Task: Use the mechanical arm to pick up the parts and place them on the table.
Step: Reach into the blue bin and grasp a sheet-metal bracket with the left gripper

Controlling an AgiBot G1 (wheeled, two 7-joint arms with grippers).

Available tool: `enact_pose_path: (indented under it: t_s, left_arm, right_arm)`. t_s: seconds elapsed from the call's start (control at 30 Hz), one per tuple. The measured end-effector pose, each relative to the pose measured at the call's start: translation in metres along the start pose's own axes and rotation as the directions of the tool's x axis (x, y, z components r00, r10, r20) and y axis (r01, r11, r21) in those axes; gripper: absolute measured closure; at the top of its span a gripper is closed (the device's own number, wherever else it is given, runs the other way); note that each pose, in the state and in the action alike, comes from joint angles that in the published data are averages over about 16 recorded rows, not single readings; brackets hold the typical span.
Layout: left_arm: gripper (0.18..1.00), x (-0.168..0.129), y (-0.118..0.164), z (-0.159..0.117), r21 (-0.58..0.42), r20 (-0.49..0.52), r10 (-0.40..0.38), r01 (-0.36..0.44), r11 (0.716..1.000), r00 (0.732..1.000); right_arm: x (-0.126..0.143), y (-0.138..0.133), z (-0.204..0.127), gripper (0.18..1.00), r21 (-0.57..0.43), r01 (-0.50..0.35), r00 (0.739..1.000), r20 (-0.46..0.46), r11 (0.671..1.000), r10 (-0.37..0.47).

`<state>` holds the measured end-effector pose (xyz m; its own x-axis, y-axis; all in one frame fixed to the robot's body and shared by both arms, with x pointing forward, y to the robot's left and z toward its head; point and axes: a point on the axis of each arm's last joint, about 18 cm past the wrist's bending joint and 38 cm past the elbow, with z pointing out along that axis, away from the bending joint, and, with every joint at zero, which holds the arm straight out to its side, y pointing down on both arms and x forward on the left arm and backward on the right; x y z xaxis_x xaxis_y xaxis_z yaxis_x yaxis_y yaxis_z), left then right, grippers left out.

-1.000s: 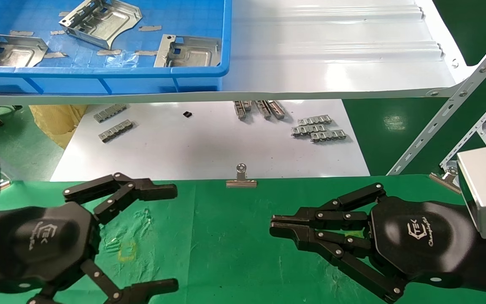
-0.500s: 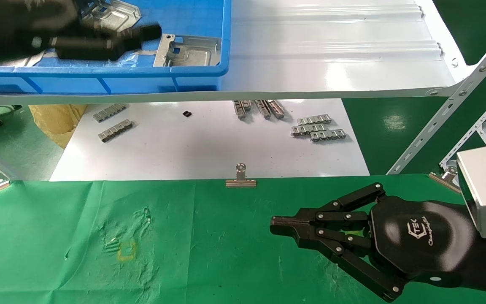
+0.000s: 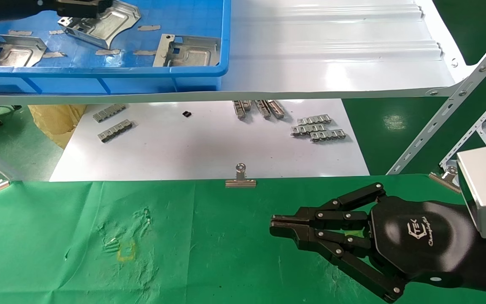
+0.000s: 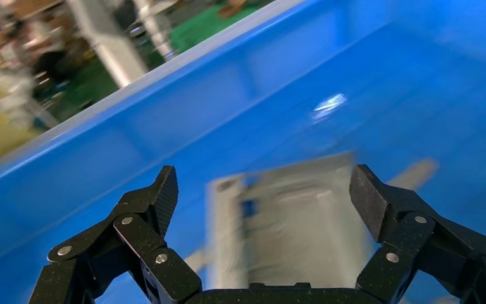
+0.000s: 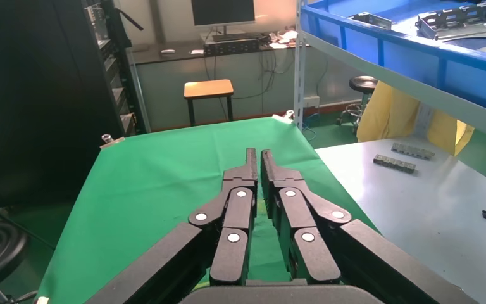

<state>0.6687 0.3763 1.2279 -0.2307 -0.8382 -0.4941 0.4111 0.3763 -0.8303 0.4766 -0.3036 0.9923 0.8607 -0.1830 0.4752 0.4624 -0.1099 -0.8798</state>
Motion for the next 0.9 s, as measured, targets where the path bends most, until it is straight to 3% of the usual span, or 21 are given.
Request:
enact_pose_path:
  t_s: [0.3, 0.57, 0.9]
  left_arm:
    - [0.239, -0.009, 0.019, 0.007, -0.068, 0.085, -0.037, 0.043, 0.997, 0.996]
    - [0.33, -0.014, 0.026, 0.009, -0.065, 0.136, -0.101, 0.11, 0.992, 0.986]
    - [0.545, -0.016, 0.036, 0.01, -0.059, 0.165, -0.167, 0.179, 0.982, 0.972]
  right_arm:
    - [0.0, 0.0, 0.0, 0.901, 0.0, 0.0, 1.0, 0.0, 1.0, 0.0]
    - [0.0, 0.0, 0.0, 0.765, 0.0, 0.0, 1.0, 0.0, 1.0, 0.0]
    - [0.0, 0.0, 0.0, 0.54, 0.0, 0.0, 1.0, 0.0, 1.0, 0.0]
